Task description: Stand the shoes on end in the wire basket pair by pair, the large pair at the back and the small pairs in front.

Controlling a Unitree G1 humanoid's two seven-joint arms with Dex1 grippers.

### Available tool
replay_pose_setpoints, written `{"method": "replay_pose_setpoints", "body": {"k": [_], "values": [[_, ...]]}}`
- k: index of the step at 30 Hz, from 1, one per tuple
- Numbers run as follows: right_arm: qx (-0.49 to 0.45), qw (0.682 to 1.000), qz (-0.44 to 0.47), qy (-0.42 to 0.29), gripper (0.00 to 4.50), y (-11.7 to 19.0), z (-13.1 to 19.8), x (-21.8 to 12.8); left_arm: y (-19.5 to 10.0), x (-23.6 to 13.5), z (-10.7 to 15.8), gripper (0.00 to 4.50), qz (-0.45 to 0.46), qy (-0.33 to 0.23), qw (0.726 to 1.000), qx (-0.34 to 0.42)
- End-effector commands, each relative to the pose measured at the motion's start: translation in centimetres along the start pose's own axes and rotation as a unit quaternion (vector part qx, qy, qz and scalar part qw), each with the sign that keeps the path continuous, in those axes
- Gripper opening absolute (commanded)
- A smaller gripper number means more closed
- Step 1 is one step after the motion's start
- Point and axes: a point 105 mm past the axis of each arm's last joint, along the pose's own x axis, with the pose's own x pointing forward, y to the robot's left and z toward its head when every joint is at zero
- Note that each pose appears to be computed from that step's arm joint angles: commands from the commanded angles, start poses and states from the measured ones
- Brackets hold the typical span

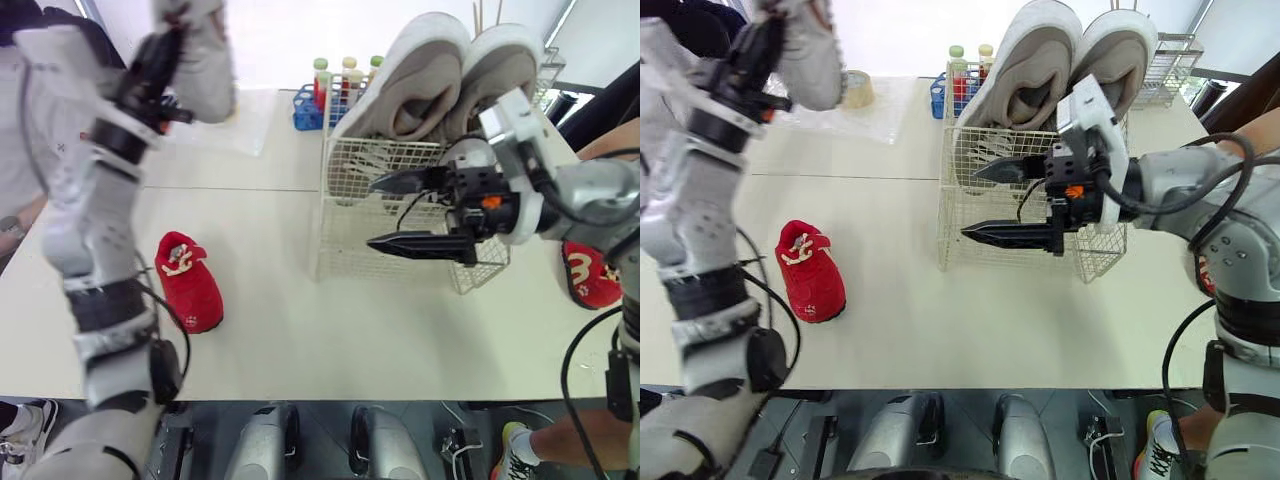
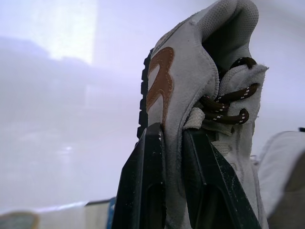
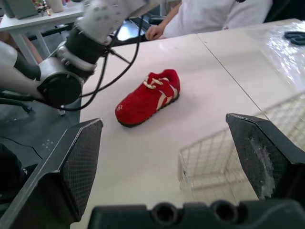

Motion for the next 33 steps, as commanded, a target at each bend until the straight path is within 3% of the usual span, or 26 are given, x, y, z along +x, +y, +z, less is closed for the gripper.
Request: {"method": "replay_pose_setpoints", "body": {"k": [1, 9, 18, 23, 33], "values": [[-0.017, 1.0, -0.02, 0.007, 4.5, -0.5, 1.6, -2.4, -5.6, 0.4, 0.8, 0.52, -0.076, -0.036, 0.995, 0.047], [0.016, 0.998, -0.044, 0.035, 4.5, 0.3, 1.5, -4.1, -8.6, 0.5, -3.9, 0.52, -0.107, -0.048, 0.993, -0.021], [0.045, 0.994, -0.087, 0.049, 4.5, 1.6, 1.4, -5.4, -10.0, 1.1, -9.5, 0.52, -0.112, -0.035, 0.993, -0.03], [0.044, 0.993, -0.094, 0.052, 4.5, 2.2, 1.4, -5.3, -11.7, 0.4, -11.3, 0.52, -0.101, -0.032, 0.994, -0.032], [0.047, 0.994, -0.092, 0.03, 4.5, 2.2, 1.5, -4.7, -12.4, -1.7, -15.5, 0.52, -0.056, 0.027, 0.998, -0.026]]}}
